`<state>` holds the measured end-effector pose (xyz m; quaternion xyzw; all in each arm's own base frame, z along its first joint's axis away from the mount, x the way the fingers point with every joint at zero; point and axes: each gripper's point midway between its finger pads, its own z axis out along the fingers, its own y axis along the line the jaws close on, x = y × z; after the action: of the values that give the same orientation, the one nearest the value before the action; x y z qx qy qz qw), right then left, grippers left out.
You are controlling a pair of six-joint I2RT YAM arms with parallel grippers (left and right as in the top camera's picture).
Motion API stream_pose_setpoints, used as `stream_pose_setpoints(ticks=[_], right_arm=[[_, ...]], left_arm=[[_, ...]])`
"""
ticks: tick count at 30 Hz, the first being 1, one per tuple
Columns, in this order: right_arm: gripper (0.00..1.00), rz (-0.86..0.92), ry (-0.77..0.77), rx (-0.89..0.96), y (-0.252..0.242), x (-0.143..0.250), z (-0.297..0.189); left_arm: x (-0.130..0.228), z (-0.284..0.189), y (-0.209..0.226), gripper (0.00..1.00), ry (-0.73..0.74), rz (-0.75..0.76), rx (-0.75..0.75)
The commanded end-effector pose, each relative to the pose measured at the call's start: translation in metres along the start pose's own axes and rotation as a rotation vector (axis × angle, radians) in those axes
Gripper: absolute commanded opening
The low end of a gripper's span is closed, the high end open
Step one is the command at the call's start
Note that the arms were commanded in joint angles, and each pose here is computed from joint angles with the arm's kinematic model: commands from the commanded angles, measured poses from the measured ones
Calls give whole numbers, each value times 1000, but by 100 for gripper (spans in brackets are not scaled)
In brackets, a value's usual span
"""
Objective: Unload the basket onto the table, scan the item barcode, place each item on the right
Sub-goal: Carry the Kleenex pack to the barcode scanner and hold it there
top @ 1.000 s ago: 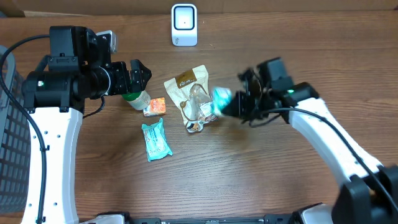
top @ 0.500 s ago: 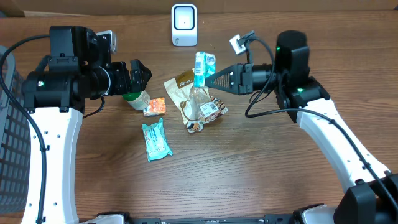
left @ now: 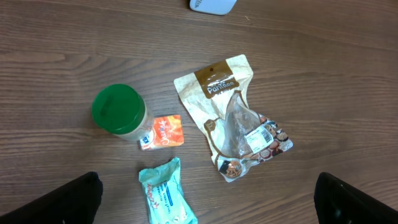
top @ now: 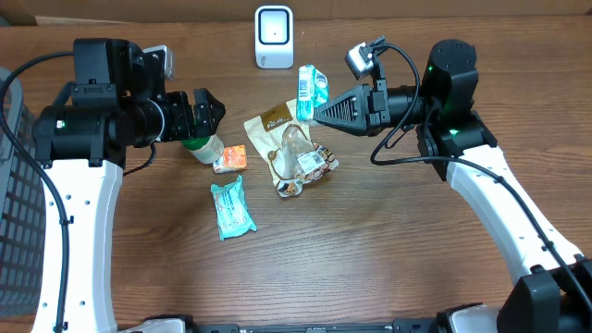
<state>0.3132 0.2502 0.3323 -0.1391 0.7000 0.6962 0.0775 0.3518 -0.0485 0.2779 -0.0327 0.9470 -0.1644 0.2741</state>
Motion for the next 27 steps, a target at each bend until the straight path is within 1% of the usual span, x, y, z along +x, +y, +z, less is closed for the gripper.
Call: stream_pose_setpoints(ticks=[1, 4, 9, 12, 15, 19, 21, 24, 27], right_arm=[[4, -21, 9, 0, 0, 1, 3], [4, 27, -19, 71, -28, 4, 15], [4, 136, -104, 376, -97, 17, 28], [4, 147, -128, 494, -112, 20, 29], [4, 112, -167, 643, -112, 9, 16], [4, 24, -255, 959, -99, -25, -24], [4, -54, -291, 1095, -86, -50, -38], [4, -196, -318, 1212, -70, -88, -42], [4, -340, -385, 1334, -69, -132, -42]], left_arm=[[0, -3, 0, 100, -9, 21, -5], [0, -3, 0, 100, -9, 21, -5], [0, -3, 0, 99, -9, 21, -5], [0, -3, 0, 100, -9, 21, -5], [0, -3, 0, 100, -9, 21, -5], [0, -3, 0, 100, -9, 21, -5], [0, -3, 0, 100, -9, 21, -5], [0, -3, 0, 100, -9, 21, -5], [0, -3, 0, 99, -9, 21, -5]])
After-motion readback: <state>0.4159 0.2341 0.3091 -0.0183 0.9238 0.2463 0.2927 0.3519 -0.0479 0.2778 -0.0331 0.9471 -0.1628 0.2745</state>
